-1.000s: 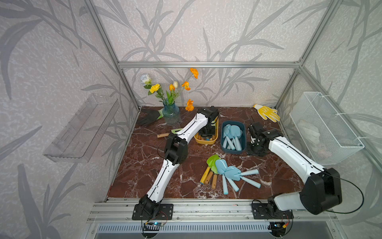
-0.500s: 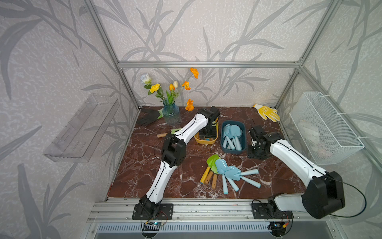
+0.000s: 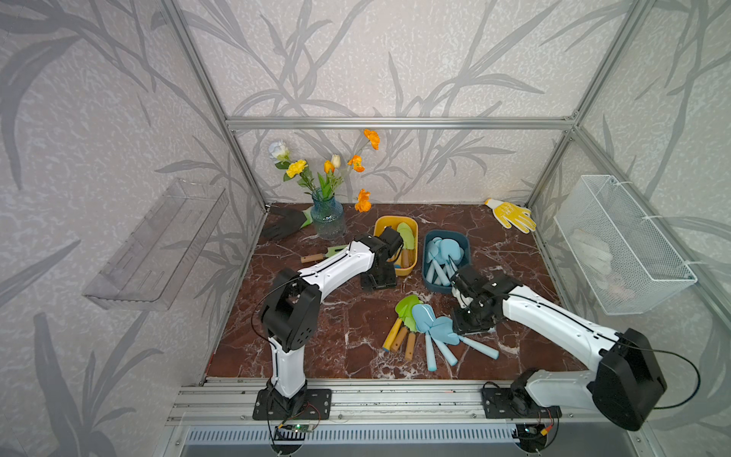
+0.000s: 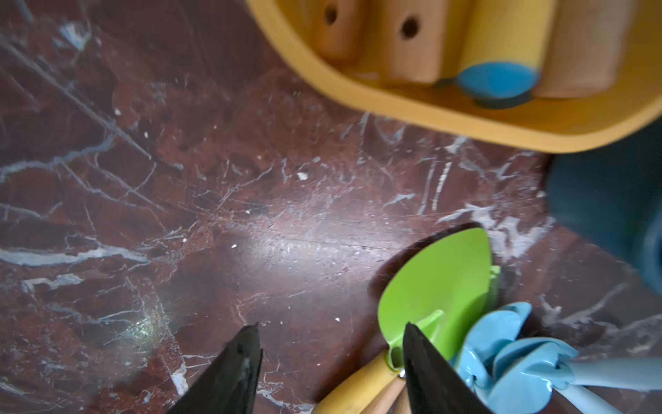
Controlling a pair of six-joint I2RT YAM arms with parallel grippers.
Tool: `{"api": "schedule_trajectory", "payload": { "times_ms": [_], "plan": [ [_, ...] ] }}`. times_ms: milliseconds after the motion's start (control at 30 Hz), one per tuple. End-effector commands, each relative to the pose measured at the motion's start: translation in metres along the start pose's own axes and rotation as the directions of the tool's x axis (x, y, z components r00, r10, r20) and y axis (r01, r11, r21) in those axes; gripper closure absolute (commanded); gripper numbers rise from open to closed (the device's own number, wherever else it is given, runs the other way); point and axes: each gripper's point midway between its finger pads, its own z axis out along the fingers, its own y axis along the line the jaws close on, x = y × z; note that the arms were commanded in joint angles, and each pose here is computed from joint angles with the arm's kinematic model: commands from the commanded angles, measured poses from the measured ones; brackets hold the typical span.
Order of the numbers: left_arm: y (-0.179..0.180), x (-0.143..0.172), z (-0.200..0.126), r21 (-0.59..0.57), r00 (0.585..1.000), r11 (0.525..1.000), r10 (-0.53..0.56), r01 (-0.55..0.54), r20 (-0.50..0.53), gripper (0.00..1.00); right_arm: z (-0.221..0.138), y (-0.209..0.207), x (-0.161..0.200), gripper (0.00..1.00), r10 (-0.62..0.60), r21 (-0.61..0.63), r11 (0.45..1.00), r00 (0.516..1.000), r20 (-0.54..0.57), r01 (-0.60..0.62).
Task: Sort the small shovels by color and place them into the storage box
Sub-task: Place the shovel in the storage box, then pick up the shovel from the center of the board.
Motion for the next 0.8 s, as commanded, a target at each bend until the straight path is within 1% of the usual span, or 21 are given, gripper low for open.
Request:
{"api": "schedule_trajectory", "payload": {
  "times_ms": [0,267,400,500,567,700,767],
  "plan": [
    [-0.005,-0.011,-0.009,0.029,0.998,0.999,-0.027,0.025,0.057,0.36,0.008,0.019,0.022,0.52,-0.050,-0.043,0.998,0.997,-0.056,0.047],
    [-0.005,-0.013,-0.017,0.034,0.998,0.999,-0.020,0.018,0.065,0.36,0.038,0.030,0.040,0.53,-0.079,-0.030,0.997,0.990,-0.116,0.076],
    [0.000,-0.008,-0.016,0.026,0.998,0.999,-0.020,0.018,0.058,0.36,0.057,0.028,0.050,0.54,-0.101,0.011,0.995,0.984,-0.146,0.103],
    [0.004,-0.005,-0.017,0.021,0.998,0.999,-0.026,0.025,0.060,0.36,0.069,0.023,0.051,0.55,-0.105,0.044,0.993,0.983,-0.151,0.113],
    [0.006,-0.003,-0.018,0.020,0.998,0.999,-0.026,0.025,0.060,0.36,0.075,0.023,0.049,0.60,-0.107,0.050,0.992,0.983,-0.150,0.115],
    [0.007,-0.001,-0.020,0.018,0.998,0.999,-0.029,0.028,0.062,0.36,0.077,0.027,0.043,0.79,-0.116,0.038,0.992,0.984,-0.133,0.122],
    [0.009,-0.001,-0.021,0.016,0.997,0.999,-0.031,0.030,0.066,0.36,0.073,0.032,0.041,0.85,-0.132,0.019,0.991,0.984,-0.122,0.136]
  ]
}}
